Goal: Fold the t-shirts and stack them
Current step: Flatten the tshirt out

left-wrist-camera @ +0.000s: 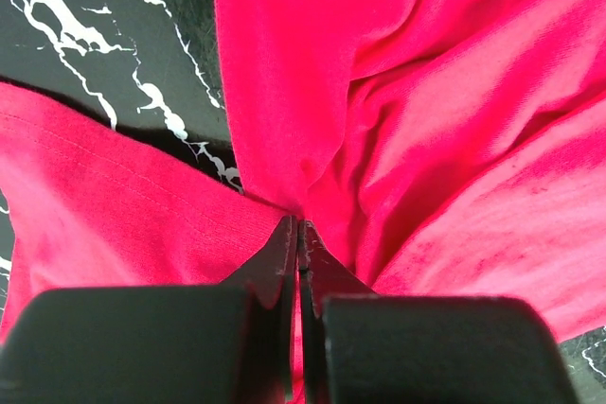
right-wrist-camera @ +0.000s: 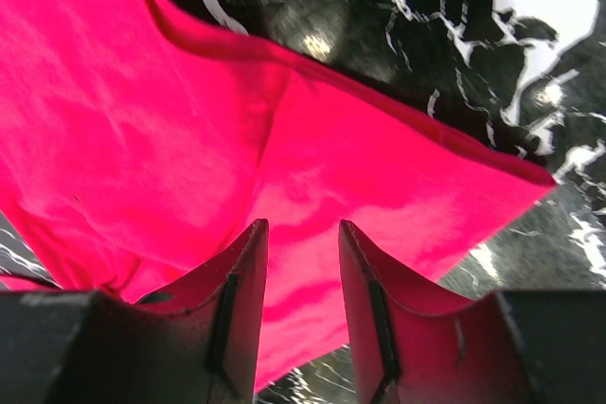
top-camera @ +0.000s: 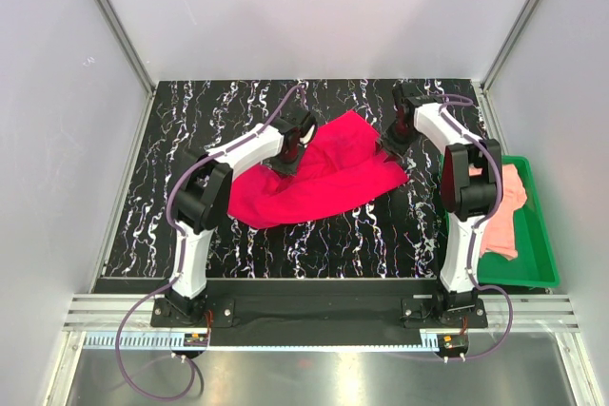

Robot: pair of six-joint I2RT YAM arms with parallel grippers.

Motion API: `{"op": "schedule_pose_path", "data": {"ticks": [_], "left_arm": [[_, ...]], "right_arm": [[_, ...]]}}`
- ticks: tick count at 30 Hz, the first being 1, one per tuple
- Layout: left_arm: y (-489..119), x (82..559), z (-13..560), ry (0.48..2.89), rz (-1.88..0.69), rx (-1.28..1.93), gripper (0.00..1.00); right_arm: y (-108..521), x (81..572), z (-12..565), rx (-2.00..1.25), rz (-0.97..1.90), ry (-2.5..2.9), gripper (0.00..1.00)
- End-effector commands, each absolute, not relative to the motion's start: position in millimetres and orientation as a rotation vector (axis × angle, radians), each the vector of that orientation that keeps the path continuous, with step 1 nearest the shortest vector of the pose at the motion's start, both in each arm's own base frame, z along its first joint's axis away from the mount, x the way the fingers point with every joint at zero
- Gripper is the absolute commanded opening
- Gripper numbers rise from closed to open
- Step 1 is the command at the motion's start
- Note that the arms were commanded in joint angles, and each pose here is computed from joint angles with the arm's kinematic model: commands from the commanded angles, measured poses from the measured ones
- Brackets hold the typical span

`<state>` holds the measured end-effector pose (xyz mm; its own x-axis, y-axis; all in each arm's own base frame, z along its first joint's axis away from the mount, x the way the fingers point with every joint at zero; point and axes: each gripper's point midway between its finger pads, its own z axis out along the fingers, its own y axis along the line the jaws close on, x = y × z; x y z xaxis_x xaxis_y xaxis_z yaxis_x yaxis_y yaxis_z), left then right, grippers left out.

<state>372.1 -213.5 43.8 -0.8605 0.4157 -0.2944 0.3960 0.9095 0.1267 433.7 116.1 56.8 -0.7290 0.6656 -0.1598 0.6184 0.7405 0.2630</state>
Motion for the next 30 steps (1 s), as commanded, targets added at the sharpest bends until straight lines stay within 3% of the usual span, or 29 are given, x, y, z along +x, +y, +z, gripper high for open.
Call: {"op": "schedule_pose_path", "data": {"ticks": [1, 22, 30], "left_arm": [[-215, 381, 76, 2.676, 0.084, 0.551, 0.00], [-213, 365, 148, 2.570, -0.052, 0.417, 0.00], [-207, 361, 168, 2.527, -0.051, 0.393, 0.00]], "right_arm": [[114, 448, 58, 1.101, 0.257, 2.651, 0.42], [122, 472, 39, 1.168, 0.269, 2.654, 0.38], [124, 457, 35, 1.191, 0.261, 2.694, 0.37]]}}
